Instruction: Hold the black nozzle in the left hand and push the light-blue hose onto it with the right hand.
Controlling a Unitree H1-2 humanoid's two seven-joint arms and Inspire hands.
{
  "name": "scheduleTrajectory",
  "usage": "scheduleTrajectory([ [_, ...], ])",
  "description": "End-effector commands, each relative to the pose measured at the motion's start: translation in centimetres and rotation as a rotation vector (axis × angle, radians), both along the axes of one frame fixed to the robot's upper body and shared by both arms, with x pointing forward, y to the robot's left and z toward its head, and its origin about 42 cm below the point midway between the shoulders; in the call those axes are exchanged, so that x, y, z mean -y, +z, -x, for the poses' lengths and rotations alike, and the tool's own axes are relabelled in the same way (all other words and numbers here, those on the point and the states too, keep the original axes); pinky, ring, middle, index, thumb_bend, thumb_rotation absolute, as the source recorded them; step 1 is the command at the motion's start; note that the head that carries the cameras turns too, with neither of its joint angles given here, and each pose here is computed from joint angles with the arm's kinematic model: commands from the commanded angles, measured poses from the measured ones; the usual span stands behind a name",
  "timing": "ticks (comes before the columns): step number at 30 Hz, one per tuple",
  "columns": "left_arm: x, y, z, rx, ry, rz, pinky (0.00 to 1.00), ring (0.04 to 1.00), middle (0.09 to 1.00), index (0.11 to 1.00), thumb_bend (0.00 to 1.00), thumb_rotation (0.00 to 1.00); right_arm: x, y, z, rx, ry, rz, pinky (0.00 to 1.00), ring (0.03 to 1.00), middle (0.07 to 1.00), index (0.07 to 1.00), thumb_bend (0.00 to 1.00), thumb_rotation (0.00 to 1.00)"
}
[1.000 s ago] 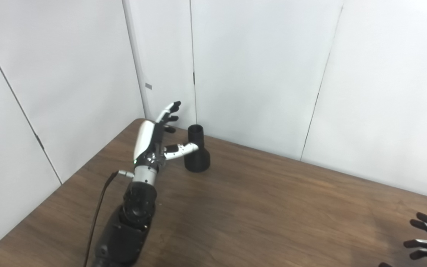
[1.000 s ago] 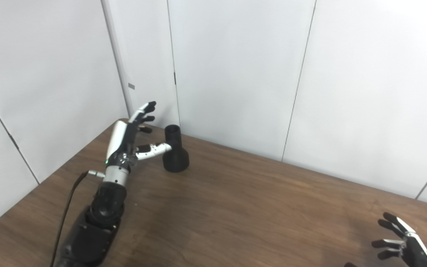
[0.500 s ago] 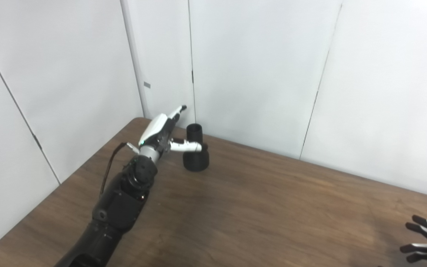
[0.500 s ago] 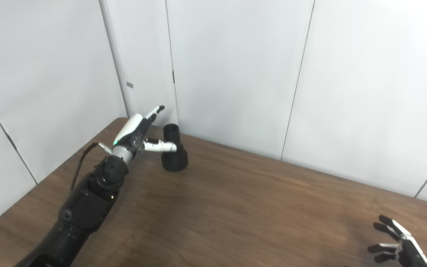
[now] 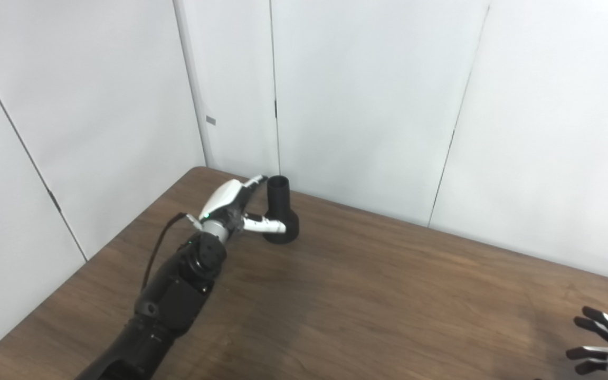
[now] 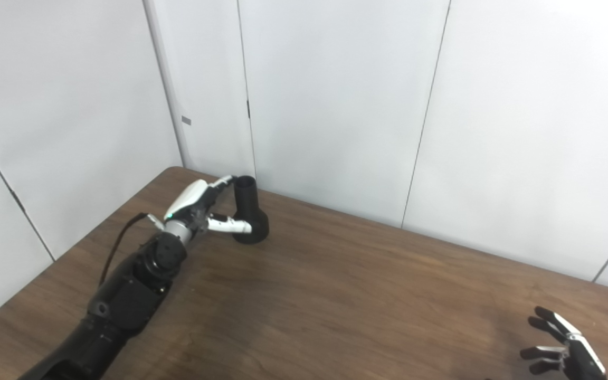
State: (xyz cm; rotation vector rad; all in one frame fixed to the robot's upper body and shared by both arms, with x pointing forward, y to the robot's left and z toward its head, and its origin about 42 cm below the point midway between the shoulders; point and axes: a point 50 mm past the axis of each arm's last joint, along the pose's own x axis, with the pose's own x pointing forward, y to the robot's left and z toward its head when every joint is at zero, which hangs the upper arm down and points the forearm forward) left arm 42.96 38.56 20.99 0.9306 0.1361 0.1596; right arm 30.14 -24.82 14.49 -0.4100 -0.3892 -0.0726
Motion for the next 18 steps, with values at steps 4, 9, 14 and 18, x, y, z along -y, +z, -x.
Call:
scheduleTrajectory([
  [4,0.0,1.5,-1.4,0.045,0.003,-0.021,0.83,0.983,0.942,0.933,1.00,0.35,0.2,1.2,-0.1,0.049,0.001,-0.011,0.42,0.540,0.752,0.786,0.72,0.00],
  [9,0.4,0.3,-1.4,0.045,-0.017,-0.020,0.82,0.969,0.935,0.911,1.00,0.33,0.3,1.1,-0.1,0.041,0.000,-0.017,0.43,0.552,0.762,0.794,0.72,0.00],
  [14,1.0,-0.7,-1.5,0.025,-0.041,-0.030,0.86,0.958,0.916,0.897,1.00,0.35,0.4,1.2,0.0,0.025,0.034,-0.064,0.43,0.578,0.794,0.814,0.70,0.00],
  [18,1.4,-1.3,-1.6,0.010,-0.040,-0.035,0.86,0.959,0.908,0.896,1.00,0.37,0.4,1.5,0.2,0.017,0.054,-0.089,0.43,0.586,0.807,0.820,0.69,0.00],
])
